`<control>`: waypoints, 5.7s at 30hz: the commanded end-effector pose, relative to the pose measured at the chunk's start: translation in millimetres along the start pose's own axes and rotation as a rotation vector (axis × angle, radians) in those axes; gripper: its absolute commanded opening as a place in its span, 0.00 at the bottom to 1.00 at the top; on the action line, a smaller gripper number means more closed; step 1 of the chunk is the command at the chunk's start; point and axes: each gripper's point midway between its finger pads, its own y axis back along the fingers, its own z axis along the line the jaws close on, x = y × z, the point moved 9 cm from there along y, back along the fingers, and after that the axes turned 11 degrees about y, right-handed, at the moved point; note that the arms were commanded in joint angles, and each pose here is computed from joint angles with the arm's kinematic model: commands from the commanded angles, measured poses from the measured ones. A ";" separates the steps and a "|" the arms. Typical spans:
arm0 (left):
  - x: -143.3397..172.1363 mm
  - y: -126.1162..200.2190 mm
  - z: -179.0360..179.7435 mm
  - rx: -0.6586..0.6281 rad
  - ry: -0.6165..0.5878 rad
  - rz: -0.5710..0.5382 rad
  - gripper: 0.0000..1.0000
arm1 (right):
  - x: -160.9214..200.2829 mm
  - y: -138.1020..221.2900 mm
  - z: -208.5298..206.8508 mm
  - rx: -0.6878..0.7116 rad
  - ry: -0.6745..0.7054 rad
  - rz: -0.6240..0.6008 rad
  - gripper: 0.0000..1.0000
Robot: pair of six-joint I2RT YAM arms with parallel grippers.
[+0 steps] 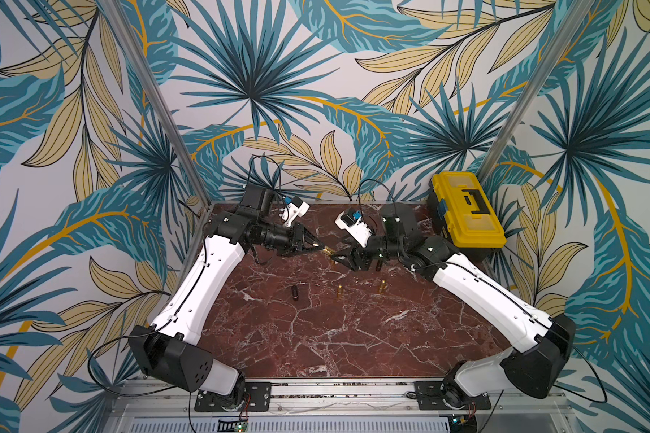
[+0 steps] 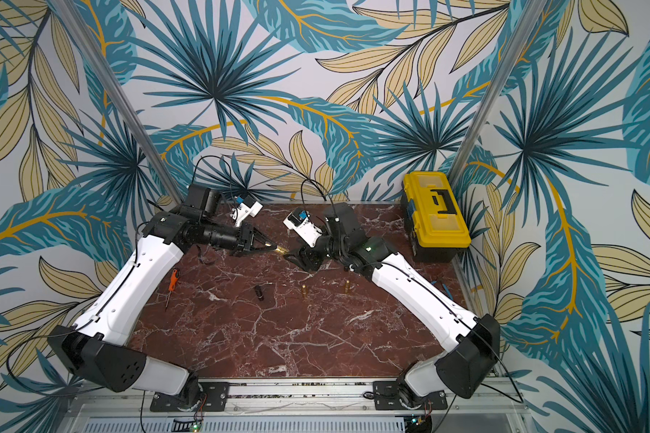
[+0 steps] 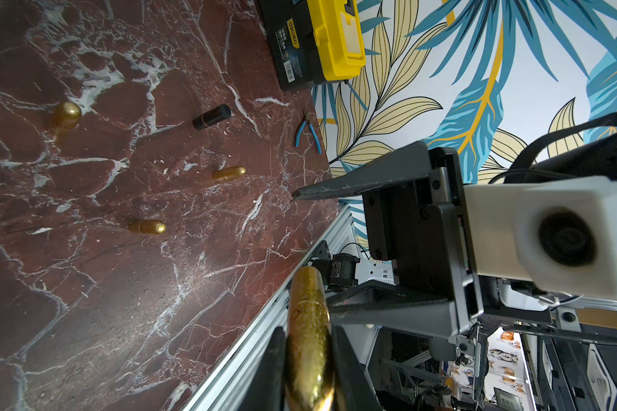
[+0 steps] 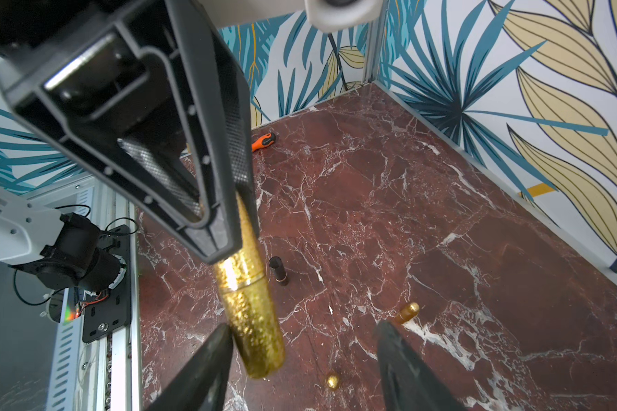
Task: Open the lipstick cap
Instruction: Open the cover of the lipstick, then place the cover at the center of the board.
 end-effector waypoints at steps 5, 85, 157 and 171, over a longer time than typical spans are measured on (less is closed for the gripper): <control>-3.1 -3.2 5.2 0.002 0.004 0.023 0.10 | -4.1 -8.7 0.7 -0.038 0.013 0.002 0.57; -137.1 -29.1 189.1 -0.972 0.094 -0.237 0.00 | 18.1 -3.8 12.1 0.104 -0.083 0.040 0.00; -50.1 15.7 91.6 -0.316 0.116 -0.280 0.62 | 27.1 -31.4 6.5 0.090 -0.068 0.088 0.02; -24.1 0.6 49.1 -0.097 0.022 -0.125 0.63 | 14.3 -58.5 12.7 0.022 -0.050 0.100 0.02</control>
